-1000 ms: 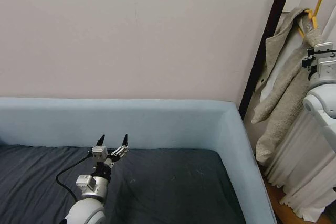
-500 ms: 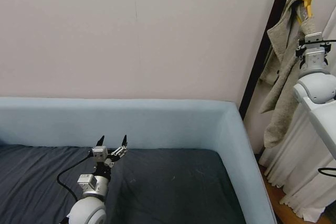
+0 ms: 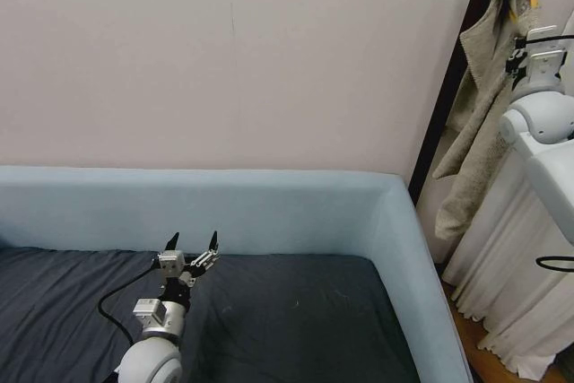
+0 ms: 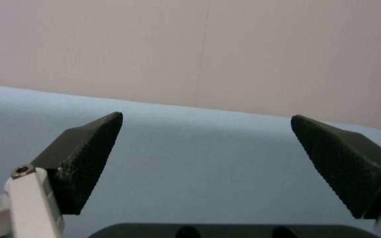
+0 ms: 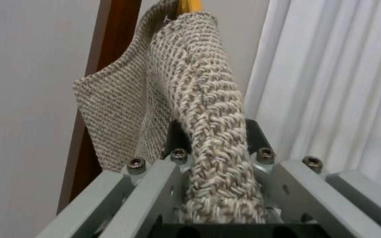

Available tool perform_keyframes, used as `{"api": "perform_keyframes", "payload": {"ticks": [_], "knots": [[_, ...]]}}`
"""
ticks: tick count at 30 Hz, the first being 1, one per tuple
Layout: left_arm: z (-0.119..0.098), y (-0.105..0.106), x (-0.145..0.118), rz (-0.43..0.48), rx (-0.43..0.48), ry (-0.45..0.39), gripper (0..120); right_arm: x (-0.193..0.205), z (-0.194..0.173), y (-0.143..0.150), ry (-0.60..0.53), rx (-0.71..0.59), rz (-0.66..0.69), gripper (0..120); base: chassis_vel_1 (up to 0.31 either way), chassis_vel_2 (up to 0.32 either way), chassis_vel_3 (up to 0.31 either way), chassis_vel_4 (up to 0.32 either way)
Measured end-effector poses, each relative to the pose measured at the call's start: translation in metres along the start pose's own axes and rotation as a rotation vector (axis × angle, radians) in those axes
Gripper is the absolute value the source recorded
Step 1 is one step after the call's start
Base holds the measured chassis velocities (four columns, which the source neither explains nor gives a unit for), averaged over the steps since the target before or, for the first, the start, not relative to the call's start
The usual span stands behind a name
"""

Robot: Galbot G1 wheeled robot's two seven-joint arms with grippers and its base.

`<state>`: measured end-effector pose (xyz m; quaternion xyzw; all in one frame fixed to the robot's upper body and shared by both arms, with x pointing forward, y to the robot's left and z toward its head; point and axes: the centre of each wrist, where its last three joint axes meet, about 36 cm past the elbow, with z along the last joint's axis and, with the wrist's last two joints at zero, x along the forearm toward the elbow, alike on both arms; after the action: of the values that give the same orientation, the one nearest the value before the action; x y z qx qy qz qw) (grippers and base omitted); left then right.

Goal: Pick up the clothes from the sofa and hang them on the clothes hanger.

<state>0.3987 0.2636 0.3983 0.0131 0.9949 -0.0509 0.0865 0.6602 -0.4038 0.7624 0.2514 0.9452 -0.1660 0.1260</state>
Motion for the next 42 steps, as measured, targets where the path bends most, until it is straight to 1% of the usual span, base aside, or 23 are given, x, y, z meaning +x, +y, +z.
{"api": "perform_keyframes", "payload": {"ticks": [4,13,15,19,21,26,32,33,34,36,37,40,42], "knots": [[0.0,-0.001,0.004,0.0,0.004,0.002,100,-0.004,0.001,0.002,0.035,-0.023,-0.003,8,0.0,0.0,0.0,0.0],[0.0,-0.002,0.005,-0.001,0.01,0.0,100,-0.004,-0.004,0.003,0.067,-0.055,-0.019,8,0.0,0.0,0.0,0.0],[0.0,-0.004,0.006,0.001,0.011,0.0,100,-0.005,-0.008,0.001,0.085,-0.08,-0.022,8,0.0,0.0,0.0,0.0],[0.001,-0.004,0.007,0.002,0.011,0.001,100,-0.005,-0.01,0.001,0.095,-0.087,-0.025,8,0.0,0.0,0.0,0.0],[0.0,-0.005,0.008,0.004,0.013,0.001,100,-0.006,-0.016,0.003,0.122,-0.116,-0.027,8,0.0,0.0,0.0,0.0],[-0.002,-0.005,0.01,0.003,0.015,-0.003,100,-0.006,-0.021,0.006,0.151,-0.15,-0.037,8,0.0,0.0,0.0,0.0],[-0.003,-0.003,0.013,-0.003,0.011,-0.003,100,0.001,-0.029,0.006,0.134,-0.182,-0.075,8,0.0,0.0,0.0,0.0],[-0.003,-0.003,0.014,-0.003,0.01,-0.001,100,0.006,-0.029,0.005,0.109,-0.2,-0.106,11,0.0,0.0,0.0,0.0],[-0.003,-0.003,0.015,-0.003,0.01,-0.001,100,0.011,-0.028,0.005,0.085,-0.204,-0.126,16,0.0,0.0,0.0,0.0],[-0.003,-0.004,0.016,-0.002,0.01,-0.001,100,0.02,-0.029,0.003,0.051,-0.206,-0.144,22,0.0,0.0,0.0,0.0],[-0.003,-0.004,0.016,-0.002,0.01,-0.001,100,0.02,-0.029,0.003,0.051,-0.206,-0.144,22,0.0,0.0,0.0,0.0],[-0.003,-0.004,0.018,-0.003,0.011,0.0,100,0.045,-0.031,-0.006,0.006,-0.217,-0.19,39,0.0,0.0,0.0,0.0],[-0.003,-0.004,0.018,-0.003,0.011,0.0,100,0.05,-0.032,-0.008,-0.002,-0.221,-0.201,40,0.0,0.0,0.0,0.0]]}}
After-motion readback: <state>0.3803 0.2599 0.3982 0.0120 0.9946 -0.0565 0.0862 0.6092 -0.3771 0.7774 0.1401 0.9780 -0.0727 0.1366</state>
